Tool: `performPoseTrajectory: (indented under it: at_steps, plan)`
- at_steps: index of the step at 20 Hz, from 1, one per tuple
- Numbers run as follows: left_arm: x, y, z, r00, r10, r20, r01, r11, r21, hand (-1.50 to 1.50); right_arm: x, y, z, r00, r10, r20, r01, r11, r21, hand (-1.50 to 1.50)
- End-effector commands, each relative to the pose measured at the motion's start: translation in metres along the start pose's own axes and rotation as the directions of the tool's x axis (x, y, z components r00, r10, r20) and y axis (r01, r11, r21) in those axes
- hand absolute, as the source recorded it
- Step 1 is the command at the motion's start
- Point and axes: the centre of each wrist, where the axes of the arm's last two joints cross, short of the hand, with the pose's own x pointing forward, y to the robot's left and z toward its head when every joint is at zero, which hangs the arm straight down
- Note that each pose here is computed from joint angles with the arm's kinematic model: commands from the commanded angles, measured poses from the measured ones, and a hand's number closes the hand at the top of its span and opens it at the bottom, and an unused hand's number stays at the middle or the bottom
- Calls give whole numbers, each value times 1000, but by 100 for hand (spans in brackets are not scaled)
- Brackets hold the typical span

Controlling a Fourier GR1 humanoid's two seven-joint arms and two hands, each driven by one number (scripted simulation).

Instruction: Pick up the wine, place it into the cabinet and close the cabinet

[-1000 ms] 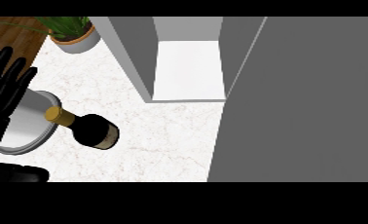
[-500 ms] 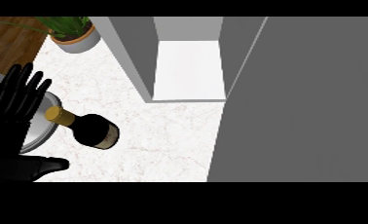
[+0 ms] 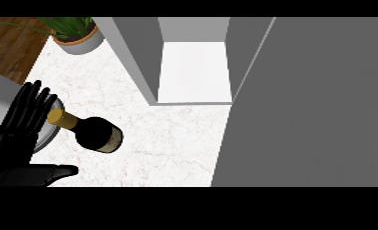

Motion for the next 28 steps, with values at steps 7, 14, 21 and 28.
performPoseTrajectory:
  at_steps: [7,14,21,28]
  plan:
    - [-59,21,6,998,0,-61,2,1000,24,-150,33,-12,37,994,47,100,-44,999,-30,-150]
    - [-85,34,0,997,-16,-81,18,1000,24,-150,33,0,42,997,17,80,-14,999,-33,-150]
    - [-113,48,13,997,-6,-78,10,999,49,-150,28,2,38,995,42,94,-39,999,-32,-150]
    - [-144,25,-7,984,88,-156,-93,995,-21,-150,30,-2,35,995,27,98,-24,999,-37,-150]
